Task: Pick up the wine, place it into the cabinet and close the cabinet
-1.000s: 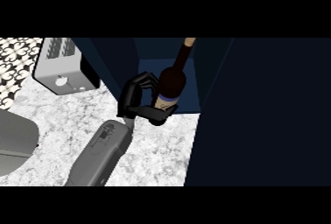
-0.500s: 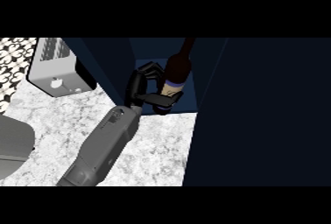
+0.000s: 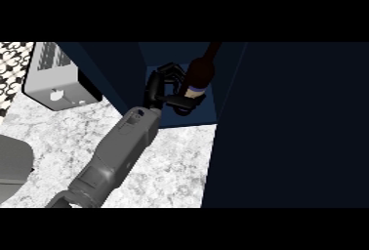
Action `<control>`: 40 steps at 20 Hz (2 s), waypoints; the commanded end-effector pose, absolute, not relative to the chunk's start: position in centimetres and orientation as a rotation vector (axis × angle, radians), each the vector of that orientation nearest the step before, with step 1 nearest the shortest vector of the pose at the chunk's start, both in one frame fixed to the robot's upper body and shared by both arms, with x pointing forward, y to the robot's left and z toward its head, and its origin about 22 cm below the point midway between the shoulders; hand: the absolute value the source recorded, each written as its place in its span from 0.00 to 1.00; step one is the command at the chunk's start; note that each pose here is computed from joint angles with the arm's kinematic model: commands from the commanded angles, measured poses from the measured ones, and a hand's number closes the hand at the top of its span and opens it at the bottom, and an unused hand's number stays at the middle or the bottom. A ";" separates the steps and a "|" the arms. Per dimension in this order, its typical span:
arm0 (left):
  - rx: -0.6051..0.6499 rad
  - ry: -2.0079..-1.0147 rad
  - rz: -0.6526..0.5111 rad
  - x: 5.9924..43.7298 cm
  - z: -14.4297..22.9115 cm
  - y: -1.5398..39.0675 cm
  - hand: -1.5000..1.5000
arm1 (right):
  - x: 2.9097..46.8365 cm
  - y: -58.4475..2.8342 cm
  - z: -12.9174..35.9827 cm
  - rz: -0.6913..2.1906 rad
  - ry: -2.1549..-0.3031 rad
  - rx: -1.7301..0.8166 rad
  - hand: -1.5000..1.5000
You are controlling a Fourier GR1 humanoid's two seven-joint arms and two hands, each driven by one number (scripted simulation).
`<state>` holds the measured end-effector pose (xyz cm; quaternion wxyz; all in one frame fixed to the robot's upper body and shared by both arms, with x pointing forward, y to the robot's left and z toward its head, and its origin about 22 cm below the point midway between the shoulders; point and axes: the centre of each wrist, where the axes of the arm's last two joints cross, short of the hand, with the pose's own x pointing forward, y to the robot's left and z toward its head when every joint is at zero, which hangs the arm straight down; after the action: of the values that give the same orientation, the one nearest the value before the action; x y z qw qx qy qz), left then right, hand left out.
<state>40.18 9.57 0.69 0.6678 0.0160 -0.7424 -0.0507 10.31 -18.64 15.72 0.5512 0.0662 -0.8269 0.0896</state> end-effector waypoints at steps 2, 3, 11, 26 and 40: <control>0.049 -1.637 -0.052 41.7 2.2 9.4 1.00 | 8.2 -19.2 17.7 0.189 -1.930 0.291 0.00; 0.038 -1.648 -0.039 41.0 0.6 10.2 1.00 | 7.8 -19.0 18.7 0.150 -1.950 0.298 0.00; 0.094 -1.634 -0.008 42.3 2.1 10.0 1.00 | 8.4 -19.6 17.6 0.201 -1.945 0.283 0.00; 0.369 -1.695 -0.076 43.4 2.9 12.3 0.00 | 8.0 -19.2 17.4 0.191 -1.965 0.325 0.00; 0.078 -1.821 0.029 43.9 4.6 10.9 1.00 | 8.0 -19.7 17.4 0.218 -1.978 0.310 0.00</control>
<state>44.11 12.34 4.52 0.6276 0.0744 -0.7749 -0.0051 9.69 -19.18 14.79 0.5379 0.0914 -0.8307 0.1105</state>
